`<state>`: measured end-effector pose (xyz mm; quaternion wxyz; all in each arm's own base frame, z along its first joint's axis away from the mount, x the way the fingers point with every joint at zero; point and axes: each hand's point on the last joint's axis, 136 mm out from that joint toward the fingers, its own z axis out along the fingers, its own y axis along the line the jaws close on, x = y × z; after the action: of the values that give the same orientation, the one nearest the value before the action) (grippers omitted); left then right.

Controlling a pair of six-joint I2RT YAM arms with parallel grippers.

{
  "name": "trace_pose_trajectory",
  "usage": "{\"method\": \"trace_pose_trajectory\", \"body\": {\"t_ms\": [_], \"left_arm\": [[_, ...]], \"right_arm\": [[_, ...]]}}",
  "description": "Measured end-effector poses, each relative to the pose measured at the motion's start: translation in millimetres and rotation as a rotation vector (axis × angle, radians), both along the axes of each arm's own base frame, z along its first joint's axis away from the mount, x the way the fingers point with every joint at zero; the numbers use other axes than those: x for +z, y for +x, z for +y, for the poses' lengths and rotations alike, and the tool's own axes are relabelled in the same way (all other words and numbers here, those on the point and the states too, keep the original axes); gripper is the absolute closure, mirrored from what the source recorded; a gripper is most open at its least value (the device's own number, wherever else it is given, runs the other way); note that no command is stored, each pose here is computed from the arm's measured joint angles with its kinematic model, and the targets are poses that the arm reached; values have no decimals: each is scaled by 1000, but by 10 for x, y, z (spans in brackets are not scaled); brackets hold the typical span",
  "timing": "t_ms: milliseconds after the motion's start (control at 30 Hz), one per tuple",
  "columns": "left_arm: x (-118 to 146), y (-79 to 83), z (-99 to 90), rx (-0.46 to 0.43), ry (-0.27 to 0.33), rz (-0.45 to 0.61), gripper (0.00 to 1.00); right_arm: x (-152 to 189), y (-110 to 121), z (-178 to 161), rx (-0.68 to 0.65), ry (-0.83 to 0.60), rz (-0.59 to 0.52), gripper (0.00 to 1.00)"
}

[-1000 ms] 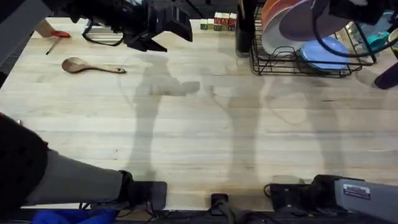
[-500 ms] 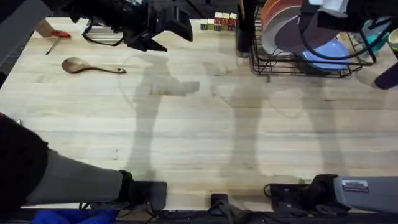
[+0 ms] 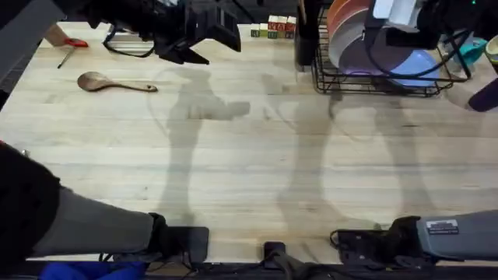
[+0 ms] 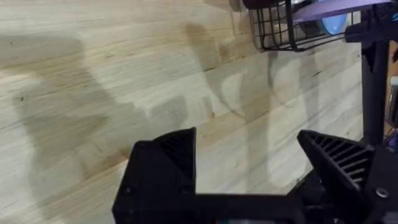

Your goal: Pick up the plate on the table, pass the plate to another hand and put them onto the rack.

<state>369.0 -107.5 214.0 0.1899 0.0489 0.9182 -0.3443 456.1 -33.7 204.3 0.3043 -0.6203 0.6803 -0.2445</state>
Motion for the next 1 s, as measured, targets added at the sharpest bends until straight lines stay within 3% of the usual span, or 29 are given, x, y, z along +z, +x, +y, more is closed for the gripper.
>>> {"method": "trace_pose_trajectory", "body": {"t_ms": [567,867,1000], "left_arm": [[0,0,0,0,0,0,5],[-1,0,0,0,0,0,5],[0,0,0,0,0,0,6]], "right_arm": [[-36,-12,1,2,0,20,968],[-66,-26,3,2,2,32,846],[-65,-25,3,3,1,32,746]]}}
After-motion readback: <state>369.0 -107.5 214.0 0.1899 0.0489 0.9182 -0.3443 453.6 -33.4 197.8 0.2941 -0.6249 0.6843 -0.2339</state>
